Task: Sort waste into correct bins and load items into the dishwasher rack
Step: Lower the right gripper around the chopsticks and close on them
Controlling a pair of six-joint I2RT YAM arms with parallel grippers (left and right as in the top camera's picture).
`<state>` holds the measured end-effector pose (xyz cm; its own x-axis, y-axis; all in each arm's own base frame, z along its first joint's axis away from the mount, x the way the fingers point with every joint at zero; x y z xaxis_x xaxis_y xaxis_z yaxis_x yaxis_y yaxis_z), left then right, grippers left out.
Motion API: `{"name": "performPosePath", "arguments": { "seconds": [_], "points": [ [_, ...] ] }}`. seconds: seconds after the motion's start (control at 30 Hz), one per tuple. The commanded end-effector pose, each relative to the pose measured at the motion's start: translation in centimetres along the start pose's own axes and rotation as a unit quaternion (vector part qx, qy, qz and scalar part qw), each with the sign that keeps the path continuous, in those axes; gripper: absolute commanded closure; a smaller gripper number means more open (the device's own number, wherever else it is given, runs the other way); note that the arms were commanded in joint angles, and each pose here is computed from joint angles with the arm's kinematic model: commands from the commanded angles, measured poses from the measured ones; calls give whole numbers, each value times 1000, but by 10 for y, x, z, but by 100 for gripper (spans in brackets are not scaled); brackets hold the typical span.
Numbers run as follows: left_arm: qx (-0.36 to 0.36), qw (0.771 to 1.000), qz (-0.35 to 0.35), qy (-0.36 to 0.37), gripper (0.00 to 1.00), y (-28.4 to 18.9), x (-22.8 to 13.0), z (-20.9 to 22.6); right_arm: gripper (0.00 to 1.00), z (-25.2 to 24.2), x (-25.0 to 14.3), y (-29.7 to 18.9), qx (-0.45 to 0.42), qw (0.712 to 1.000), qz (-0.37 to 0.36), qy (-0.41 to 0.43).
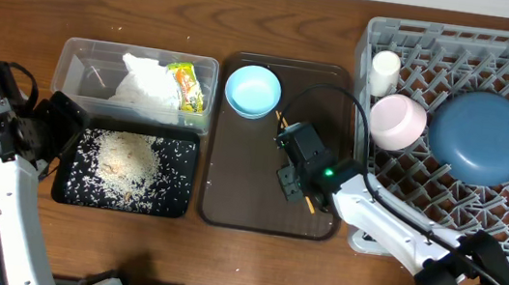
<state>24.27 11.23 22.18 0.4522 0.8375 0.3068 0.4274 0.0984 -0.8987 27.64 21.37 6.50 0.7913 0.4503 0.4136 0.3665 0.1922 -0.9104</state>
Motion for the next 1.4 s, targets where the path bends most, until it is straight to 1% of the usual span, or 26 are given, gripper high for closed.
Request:
{"name": "performPosePath", "arguments": {
  "seconds": [0.0,0.23,0.57,0.73,1.37],
  "points": [
    [-1,1000,-9,2,8,-4,5,-1,76,-6,-5,5,-11,1000,-2,17],
    [-1,1000,-9,2,8,-4,5,-1,78,-6,-4,7,-10,1000,-13,20],
    [-1,1000,-9,2,8,-4,5,-1,78,-5,-1,11,-9,1000,-18,21],
    [-1,1000,-9,2,8,-4,5,-1,78,-12,-1,12,-34,999,-20,21],
    [-1,1000,-9,1,8,-4,5,-1,77,-12,0,12,-34,999,-23,25]
  ]
}}
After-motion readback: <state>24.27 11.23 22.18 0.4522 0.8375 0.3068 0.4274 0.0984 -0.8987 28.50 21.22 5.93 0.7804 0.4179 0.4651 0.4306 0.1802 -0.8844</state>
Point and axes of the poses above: each gripper's point midway between its finger pads, its own y axis out along the fingers, its own z axis along the line the jaws close on, x = y × z, the point moved 4 cm from there along -y, back along the fingers, and after that the axes turned 1 degree about -y, right-handed, at the moved point
